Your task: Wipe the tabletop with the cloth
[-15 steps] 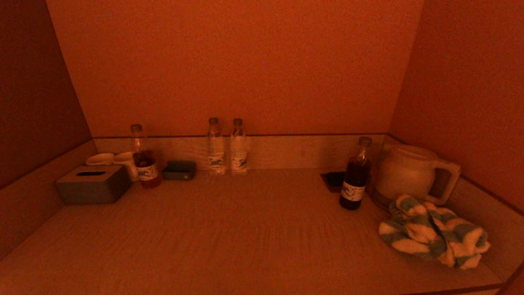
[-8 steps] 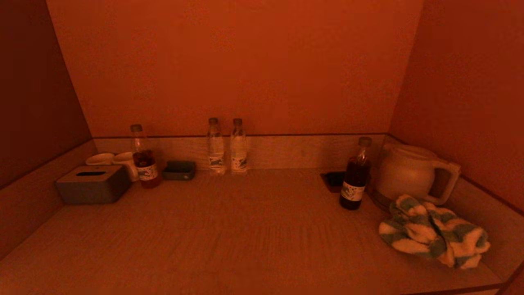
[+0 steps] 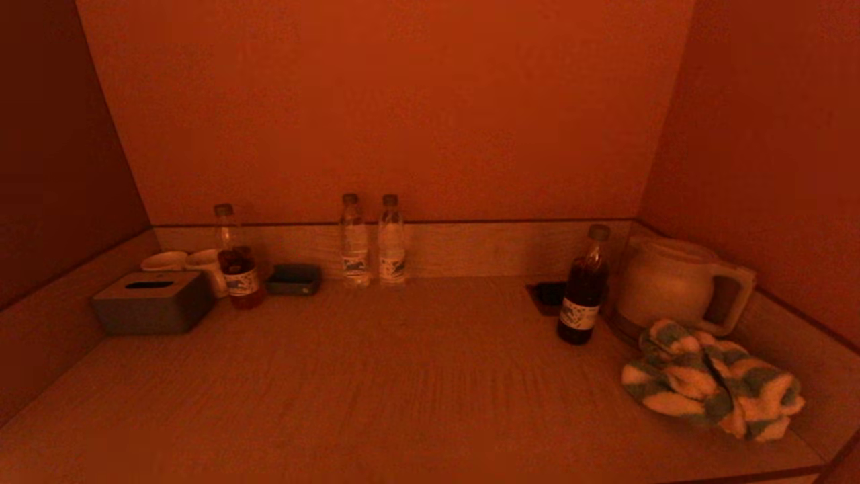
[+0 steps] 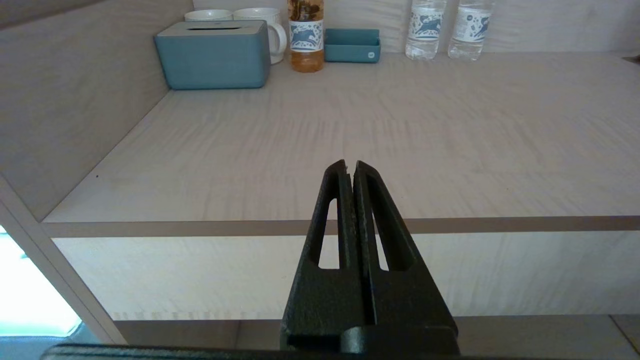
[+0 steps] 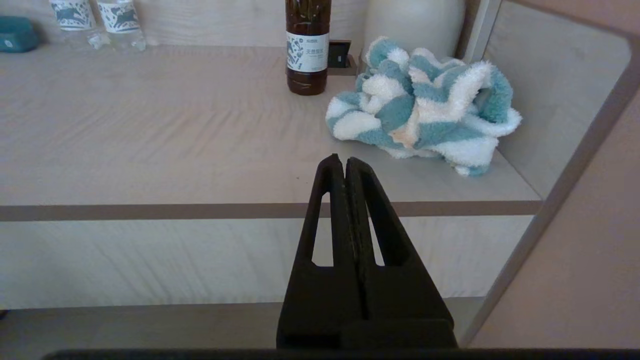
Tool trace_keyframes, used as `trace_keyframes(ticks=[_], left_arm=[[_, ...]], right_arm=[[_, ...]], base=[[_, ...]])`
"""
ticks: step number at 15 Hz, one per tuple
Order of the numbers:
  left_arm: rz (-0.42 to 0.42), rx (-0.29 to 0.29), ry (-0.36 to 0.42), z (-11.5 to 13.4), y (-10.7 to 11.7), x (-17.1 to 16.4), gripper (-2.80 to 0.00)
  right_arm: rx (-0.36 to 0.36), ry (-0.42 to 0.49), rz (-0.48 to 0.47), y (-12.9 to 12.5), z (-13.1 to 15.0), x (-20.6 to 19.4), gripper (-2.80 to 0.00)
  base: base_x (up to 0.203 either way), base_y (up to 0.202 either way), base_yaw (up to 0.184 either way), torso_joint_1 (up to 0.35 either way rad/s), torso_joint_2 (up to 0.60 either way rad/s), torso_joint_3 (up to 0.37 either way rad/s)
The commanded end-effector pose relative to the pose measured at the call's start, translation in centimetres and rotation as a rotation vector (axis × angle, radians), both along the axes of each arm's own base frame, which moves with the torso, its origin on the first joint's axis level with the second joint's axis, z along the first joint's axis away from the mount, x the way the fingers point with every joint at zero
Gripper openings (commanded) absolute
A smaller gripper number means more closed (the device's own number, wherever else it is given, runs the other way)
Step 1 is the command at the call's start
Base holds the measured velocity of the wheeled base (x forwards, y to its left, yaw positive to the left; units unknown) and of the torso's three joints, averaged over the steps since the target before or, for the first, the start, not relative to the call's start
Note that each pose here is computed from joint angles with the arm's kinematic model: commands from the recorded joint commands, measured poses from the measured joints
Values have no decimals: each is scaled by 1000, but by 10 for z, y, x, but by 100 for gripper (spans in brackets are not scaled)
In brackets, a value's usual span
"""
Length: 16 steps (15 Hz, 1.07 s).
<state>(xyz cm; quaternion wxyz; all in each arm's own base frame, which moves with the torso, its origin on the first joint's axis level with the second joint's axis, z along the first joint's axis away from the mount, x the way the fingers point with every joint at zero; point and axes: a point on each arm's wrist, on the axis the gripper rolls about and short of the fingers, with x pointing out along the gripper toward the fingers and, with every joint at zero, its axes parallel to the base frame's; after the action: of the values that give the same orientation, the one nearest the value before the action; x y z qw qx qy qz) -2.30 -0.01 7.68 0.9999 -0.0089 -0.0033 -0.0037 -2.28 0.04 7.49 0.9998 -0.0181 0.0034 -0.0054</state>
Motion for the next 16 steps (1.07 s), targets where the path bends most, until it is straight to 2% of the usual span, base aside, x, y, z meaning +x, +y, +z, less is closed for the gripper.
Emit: trace_keyframes(ticks=[1,16], left_arm=[[1,-1,-1,0,0,0,-280],[1,-1,-1,0,0,0,-280]], right_arm=[[1,0,0,0,0,0,-280],[1,0,0,0,0,0,-280]], base=[[0,0,0,0,0,0],[0,0,0,0,0,0]])
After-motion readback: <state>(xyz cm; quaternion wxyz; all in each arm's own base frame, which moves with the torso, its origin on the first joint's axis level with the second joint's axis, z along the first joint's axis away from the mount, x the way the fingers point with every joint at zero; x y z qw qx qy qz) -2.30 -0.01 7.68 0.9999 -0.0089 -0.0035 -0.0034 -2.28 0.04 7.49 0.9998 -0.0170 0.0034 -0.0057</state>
